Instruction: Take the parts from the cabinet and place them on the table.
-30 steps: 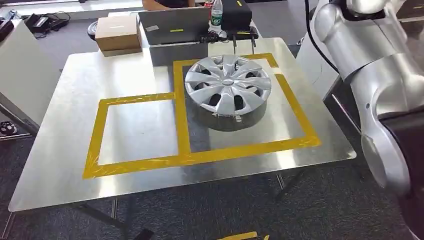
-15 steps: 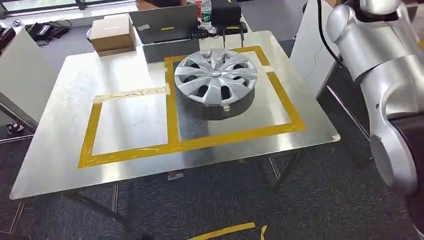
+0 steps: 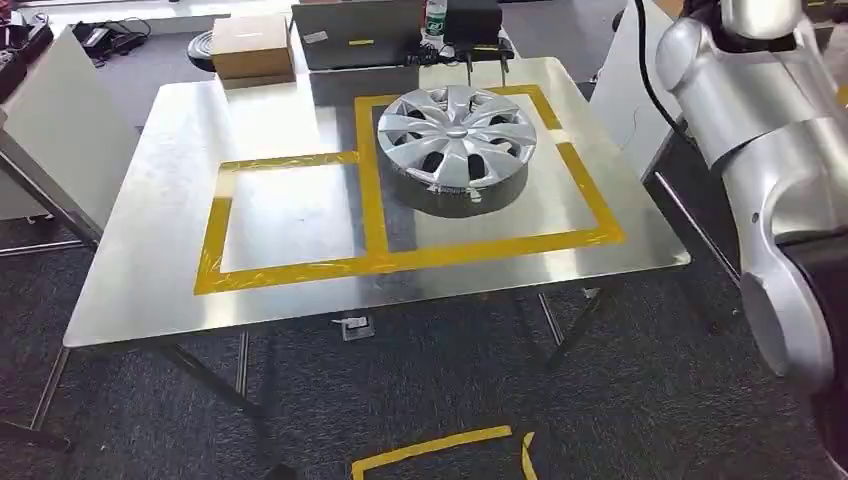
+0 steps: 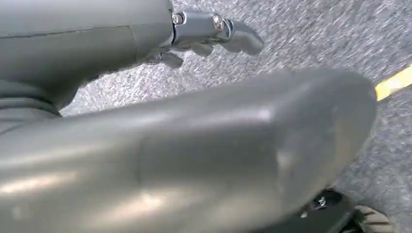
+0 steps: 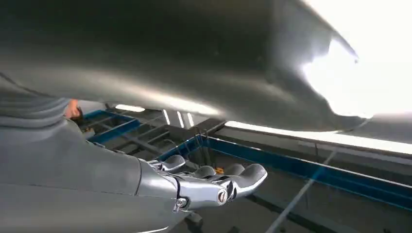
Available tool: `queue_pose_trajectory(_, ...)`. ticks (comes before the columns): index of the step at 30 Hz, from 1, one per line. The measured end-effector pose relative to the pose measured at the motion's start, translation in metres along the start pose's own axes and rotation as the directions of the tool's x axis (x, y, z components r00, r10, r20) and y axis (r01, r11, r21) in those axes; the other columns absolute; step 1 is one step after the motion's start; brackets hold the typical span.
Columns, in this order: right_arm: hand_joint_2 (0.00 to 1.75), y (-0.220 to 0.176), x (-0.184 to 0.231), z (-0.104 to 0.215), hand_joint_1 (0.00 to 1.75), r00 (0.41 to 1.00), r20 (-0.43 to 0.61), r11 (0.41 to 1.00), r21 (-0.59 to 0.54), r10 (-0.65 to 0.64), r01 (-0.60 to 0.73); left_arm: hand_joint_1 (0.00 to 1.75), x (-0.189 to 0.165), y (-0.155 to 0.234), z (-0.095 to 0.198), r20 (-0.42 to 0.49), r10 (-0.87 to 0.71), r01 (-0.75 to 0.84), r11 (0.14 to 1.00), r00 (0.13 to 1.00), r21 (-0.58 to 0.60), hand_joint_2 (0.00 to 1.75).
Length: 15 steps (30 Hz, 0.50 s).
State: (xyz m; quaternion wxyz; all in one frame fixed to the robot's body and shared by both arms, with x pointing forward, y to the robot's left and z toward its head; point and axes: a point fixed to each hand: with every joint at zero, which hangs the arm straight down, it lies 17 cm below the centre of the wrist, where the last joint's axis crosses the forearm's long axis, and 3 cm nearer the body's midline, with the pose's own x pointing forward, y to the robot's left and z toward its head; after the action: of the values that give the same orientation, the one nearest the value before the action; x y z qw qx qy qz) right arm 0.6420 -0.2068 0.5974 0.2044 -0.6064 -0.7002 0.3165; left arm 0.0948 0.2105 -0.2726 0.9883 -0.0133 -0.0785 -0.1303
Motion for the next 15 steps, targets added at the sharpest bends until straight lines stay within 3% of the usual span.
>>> queue_pose_trajectory(15,0.00,0.016,-0.041,0.017,0.00,0.998,-0.057,0.999,0.026,0.035,-0.034,0.00,0.010,0.005,0.000,0.002,-0.024,0.024,1.000,1.000,-0.002,0.00)
